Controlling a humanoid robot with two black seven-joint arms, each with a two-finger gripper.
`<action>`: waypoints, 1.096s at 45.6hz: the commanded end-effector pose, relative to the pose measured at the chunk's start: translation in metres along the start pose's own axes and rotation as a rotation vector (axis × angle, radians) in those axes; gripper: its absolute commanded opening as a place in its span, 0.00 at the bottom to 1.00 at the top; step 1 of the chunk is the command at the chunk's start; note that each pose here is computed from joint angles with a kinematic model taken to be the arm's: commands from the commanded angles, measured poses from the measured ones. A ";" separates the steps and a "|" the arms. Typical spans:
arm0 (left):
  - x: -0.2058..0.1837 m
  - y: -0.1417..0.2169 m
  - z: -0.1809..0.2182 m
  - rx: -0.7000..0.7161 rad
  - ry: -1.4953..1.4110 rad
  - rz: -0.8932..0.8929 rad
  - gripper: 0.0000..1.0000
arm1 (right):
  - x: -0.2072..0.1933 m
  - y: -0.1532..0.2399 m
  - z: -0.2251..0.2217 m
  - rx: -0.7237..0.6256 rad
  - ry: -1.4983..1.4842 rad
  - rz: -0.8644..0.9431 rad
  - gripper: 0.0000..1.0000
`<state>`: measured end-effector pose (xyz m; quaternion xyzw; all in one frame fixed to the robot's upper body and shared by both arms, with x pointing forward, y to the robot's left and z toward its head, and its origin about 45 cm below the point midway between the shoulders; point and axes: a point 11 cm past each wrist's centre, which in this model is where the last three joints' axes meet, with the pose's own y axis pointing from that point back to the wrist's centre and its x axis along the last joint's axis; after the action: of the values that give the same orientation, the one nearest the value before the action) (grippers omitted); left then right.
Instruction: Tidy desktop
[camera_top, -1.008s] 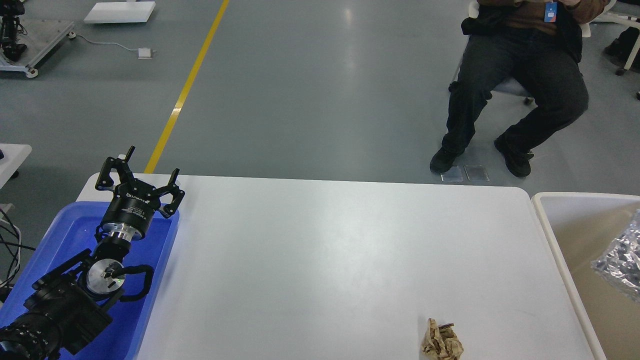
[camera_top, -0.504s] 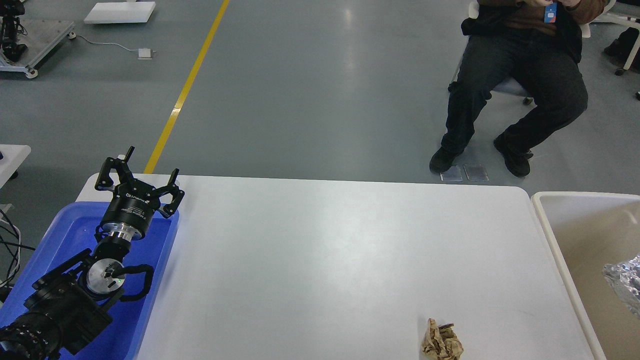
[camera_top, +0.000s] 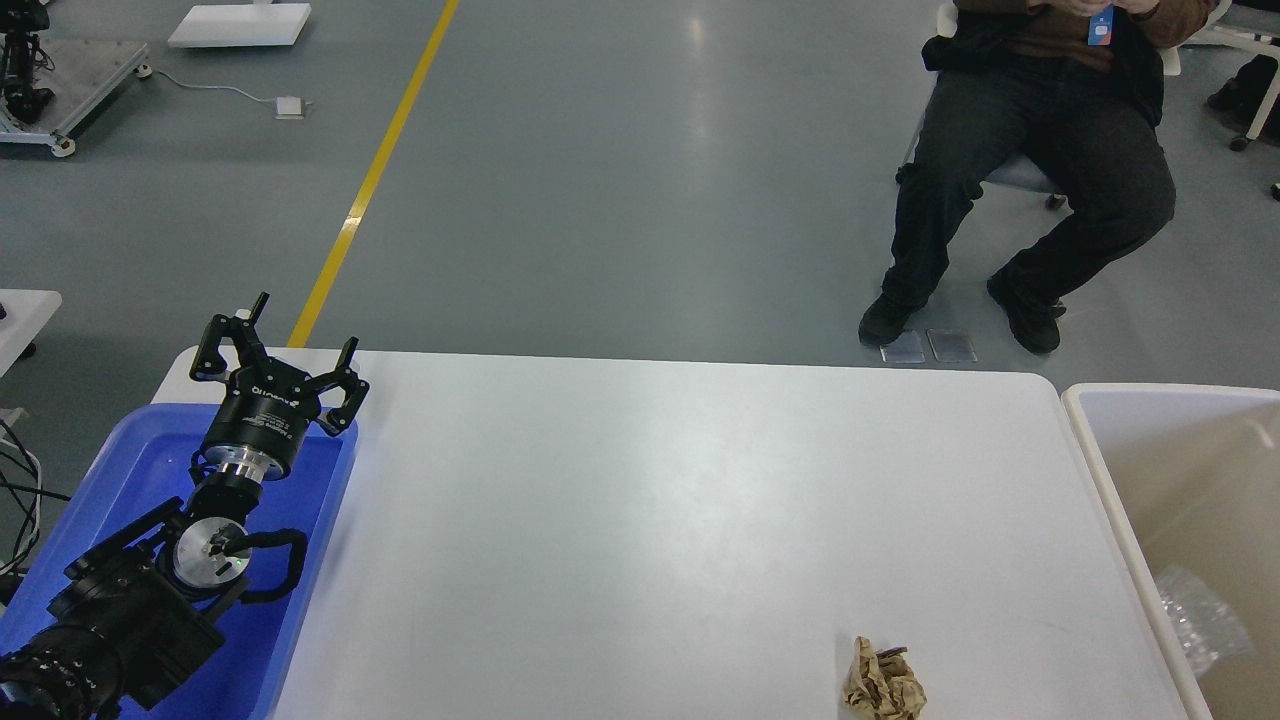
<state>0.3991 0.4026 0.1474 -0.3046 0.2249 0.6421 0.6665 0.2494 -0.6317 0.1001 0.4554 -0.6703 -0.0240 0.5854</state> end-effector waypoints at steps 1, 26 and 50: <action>0.000 0.000 0.000 0.000 0.000 0.000 1.00 | 0.006 -0.002 -0.018 0.030 -0.020 0.011 1.00; -0.001 -0.001 0.000 -0.001 0.000 -0.001 1.00 | 0.043 0.000 -0.139 0.276 -0.476 0.054 0.99; -0.001 -0.001 0.000 0.001 0.000 -0.001 1.00 | 0.010 0.110 -0.317 0.807 -0.922 -0.513 0.99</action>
<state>0.3997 0.4024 0.1480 -0.3050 0.2246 0.6418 0.6668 0.4240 -0.4852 0.2217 0.6418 -0.7516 -0.0657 0.1372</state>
